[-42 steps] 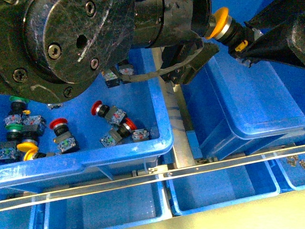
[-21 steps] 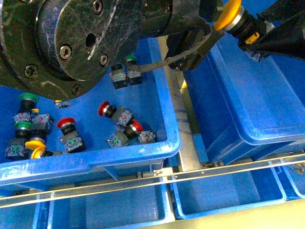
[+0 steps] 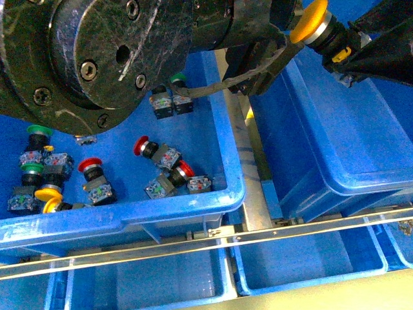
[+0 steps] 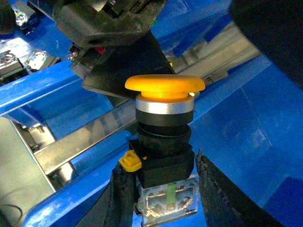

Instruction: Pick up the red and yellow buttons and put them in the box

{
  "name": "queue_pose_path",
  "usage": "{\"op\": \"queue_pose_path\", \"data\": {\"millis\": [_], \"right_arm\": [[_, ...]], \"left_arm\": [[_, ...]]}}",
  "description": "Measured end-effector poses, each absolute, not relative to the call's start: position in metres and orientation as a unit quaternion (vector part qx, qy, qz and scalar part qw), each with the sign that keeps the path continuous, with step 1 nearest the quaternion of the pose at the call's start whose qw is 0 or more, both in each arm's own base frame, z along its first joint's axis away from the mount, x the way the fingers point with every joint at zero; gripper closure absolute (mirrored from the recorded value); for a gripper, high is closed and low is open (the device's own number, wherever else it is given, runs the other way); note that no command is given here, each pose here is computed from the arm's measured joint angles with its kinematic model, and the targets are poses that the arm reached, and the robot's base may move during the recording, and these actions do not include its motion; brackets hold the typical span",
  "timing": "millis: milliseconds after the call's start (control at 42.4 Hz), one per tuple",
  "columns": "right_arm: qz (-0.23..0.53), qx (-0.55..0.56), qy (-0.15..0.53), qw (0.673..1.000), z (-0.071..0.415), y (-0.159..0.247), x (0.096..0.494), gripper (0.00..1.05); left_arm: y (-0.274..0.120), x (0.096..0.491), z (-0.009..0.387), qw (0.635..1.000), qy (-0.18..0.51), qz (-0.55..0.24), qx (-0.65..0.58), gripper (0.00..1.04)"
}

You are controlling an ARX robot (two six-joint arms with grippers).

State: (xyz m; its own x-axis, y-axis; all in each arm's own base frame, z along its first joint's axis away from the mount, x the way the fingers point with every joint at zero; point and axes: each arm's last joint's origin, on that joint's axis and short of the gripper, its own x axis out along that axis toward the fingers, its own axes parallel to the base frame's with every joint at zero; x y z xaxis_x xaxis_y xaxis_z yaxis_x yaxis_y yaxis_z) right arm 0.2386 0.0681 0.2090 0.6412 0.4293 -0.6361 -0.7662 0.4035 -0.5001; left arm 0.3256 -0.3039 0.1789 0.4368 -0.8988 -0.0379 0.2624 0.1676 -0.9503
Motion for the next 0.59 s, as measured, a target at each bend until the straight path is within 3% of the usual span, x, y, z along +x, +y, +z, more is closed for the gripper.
{"op": "queue_pose_path", "data": {"millis": [330,401,589], "right_arm": [[0.367,-0.407,0.229,0.804,0.201,0.066,0.234,0.73],[0.366,-0.405,0.230,0.806,0.201,0.065,0.235,0.73],[0.347,-0.410,0.259,0.803,0.193,0.059,0.235,0.73]], "left_arm": [[-0.305,0.325,0.171,0.712,0.382,-0.400,-0.432,0.08],[-0.304,0.328,0.178,0.720,0.360,-0.407,-0.432,0.08],[-0.294,0.334,0.233,0.689,0.292,-0.456,-0.482,0.08]]}}
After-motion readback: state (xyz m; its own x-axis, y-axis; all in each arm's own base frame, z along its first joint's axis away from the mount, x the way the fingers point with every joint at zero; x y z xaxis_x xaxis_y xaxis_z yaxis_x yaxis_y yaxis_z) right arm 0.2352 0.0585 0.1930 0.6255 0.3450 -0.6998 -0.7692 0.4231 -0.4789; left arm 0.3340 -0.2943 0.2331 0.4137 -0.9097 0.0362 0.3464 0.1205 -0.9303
